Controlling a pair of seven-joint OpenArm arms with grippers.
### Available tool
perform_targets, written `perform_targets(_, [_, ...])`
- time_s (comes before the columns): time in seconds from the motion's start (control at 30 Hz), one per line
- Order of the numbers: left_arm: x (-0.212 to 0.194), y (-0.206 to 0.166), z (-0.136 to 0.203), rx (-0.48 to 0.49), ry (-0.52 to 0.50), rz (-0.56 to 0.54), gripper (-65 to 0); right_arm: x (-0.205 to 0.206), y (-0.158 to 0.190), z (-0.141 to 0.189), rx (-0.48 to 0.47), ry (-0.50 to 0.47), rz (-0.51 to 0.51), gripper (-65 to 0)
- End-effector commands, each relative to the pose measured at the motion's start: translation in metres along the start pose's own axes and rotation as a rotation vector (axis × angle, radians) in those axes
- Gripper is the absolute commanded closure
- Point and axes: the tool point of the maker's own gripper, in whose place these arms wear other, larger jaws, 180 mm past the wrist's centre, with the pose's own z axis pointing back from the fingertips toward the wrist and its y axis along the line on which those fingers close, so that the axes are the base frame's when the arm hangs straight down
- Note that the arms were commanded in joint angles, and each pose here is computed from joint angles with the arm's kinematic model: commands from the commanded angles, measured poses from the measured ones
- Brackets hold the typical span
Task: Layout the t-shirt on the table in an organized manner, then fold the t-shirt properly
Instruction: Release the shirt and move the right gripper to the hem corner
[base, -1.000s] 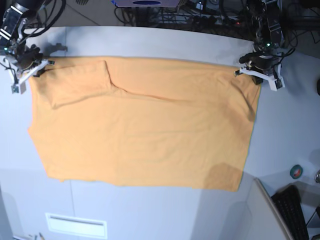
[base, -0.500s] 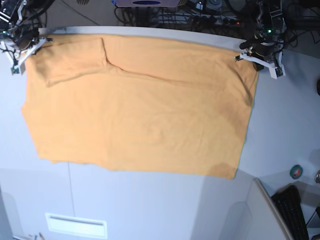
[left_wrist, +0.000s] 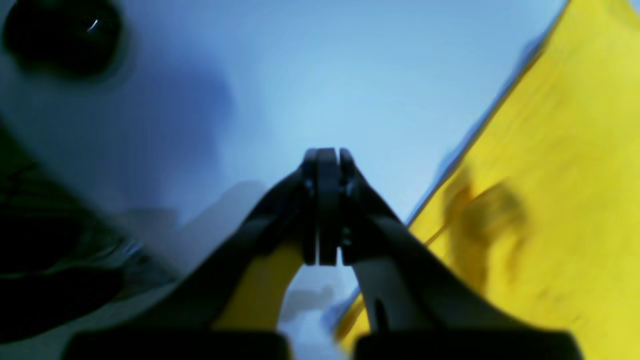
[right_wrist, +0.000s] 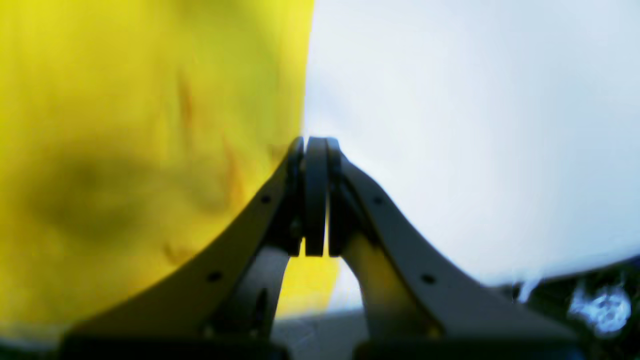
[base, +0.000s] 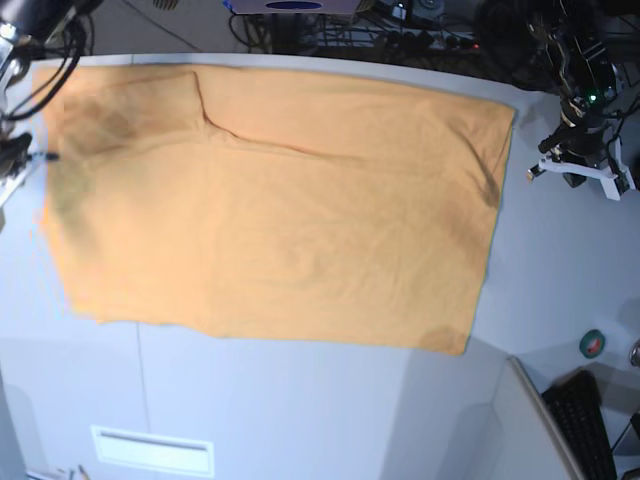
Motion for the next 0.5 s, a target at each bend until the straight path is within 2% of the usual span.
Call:
perform_targets(0.0, [0.014,-0.001,-0.001,-0.005,-0.044,0.002,0.0,0.029,-0.006,-0.006,0.008,-0.048,-0.02,-4.8])
perform_targets(0.1, [0.016,-0.01,-0.003,-0.02,-0.049,0.012,0.0,0.068,-0.006,-0.038,0.094,-0.072,-0.102,-20.1])
perform_targets(0.23, [0.015,-0.026,-0.007,-0.056,-0.042,-0.007,0.0,0.105,0.005,-0.075,0.22,-0.131,-0.226,-34.7])
perform_targets(0.33, [0.015,-0.024,-0.007,-0.055,-0.043,-0.01,0.0,0.113,0.007,-0.091,0.281,-0.149,-0.317,-37.7])
perform_targets(0.47, [0.016,-0.022,-0.007,-0.05,-0.043,-0.015,0.0,0.106,0.005,-0.099,0.296,-0.177,-0.38,-37.7])
